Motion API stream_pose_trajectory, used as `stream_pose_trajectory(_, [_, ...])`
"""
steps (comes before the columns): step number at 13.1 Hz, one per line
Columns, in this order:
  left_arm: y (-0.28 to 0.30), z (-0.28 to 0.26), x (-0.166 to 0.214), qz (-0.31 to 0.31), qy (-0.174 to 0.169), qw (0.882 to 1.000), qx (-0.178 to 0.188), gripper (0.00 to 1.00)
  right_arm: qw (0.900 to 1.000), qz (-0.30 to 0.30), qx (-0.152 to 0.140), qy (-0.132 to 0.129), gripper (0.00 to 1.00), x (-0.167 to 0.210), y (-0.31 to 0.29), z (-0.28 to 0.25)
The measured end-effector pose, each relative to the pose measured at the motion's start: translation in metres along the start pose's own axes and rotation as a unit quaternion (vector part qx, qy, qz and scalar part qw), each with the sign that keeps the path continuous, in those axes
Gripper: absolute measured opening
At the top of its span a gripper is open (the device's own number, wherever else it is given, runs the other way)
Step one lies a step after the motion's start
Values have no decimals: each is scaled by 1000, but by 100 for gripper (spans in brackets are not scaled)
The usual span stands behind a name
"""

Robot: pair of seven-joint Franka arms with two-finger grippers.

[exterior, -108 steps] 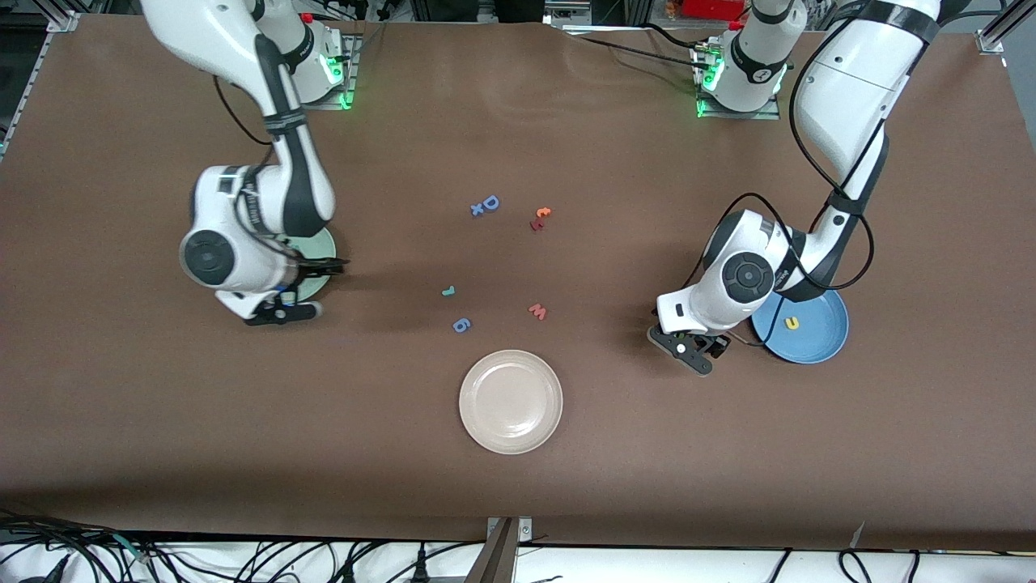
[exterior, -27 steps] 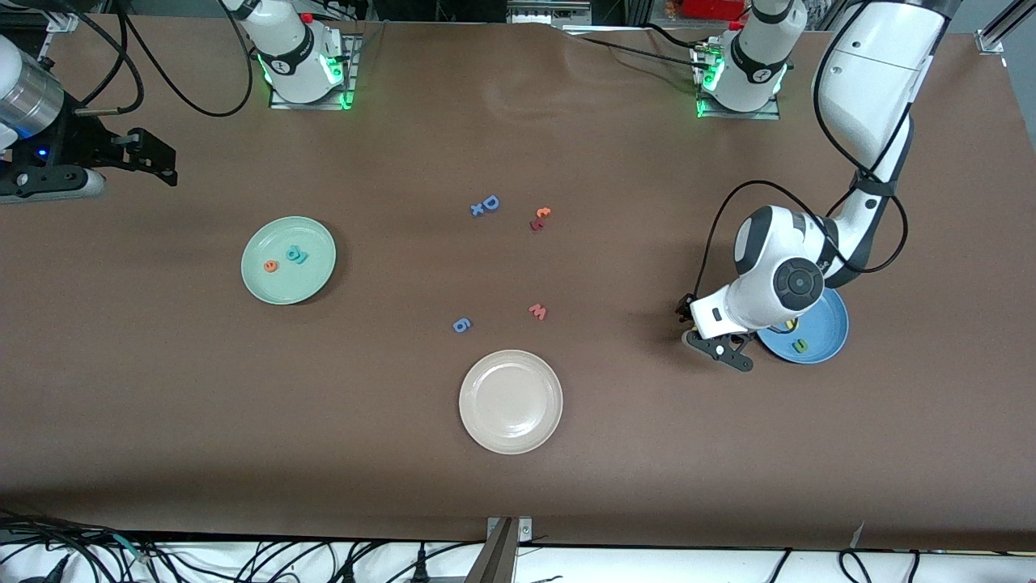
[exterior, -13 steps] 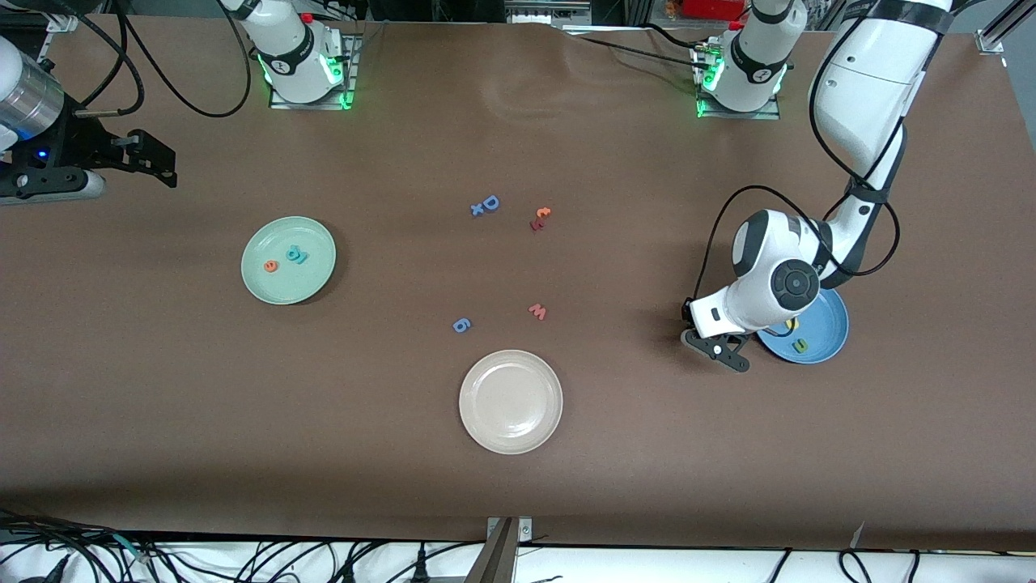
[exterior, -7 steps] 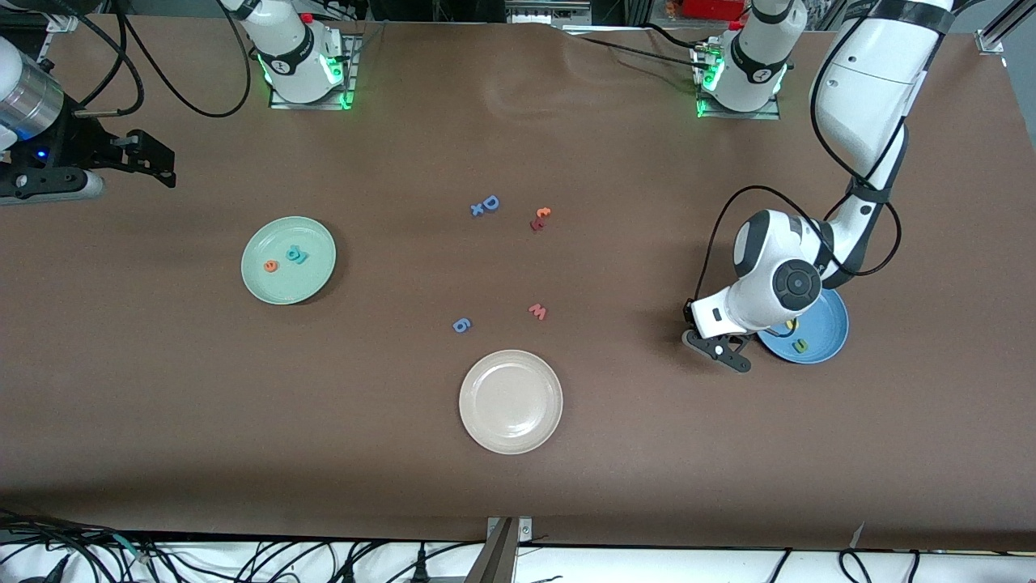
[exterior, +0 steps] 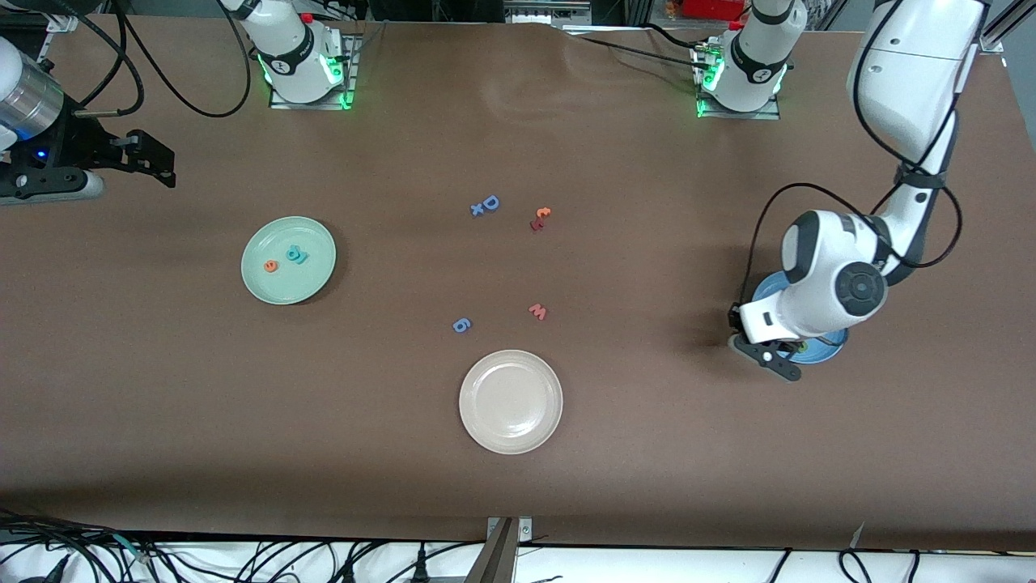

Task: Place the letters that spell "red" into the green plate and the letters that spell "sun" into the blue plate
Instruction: 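Lower the yellow 2 onto the blue plate and open the left gripper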

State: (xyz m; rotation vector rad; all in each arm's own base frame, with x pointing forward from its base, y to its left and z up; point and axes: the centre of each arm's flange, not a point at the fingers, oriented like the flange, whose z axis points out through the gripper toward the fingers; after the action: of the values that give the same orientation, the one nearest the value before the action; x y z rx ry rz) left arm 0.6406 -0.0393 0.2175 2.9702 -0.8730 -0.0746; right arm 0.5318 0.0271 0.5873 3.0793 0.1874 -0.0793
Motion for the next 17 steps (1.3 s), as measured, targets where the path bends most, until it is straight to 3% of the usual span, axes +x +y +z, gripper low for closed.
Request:
stream_pose_trajectory(7, [-68,0,-45,49,-13,999,12,23,1000,-5,-1,1,100,0,-5,-1])
stream_pose_trajectory(8, [-68,1,-45,51,-14,999,11,28,1000,-5,-1,1,100,0,-5,-1])
stream_pose_trajectory(15, [-66,2,-44,52,-14,999,9,99,1000,-4,-1,1,100,0,-5,-1])
stream_pose_trajectory(17, [-65,1,-43,53,-13,998,10,100,1000,-4,-1,1,100,0,-5,-1])
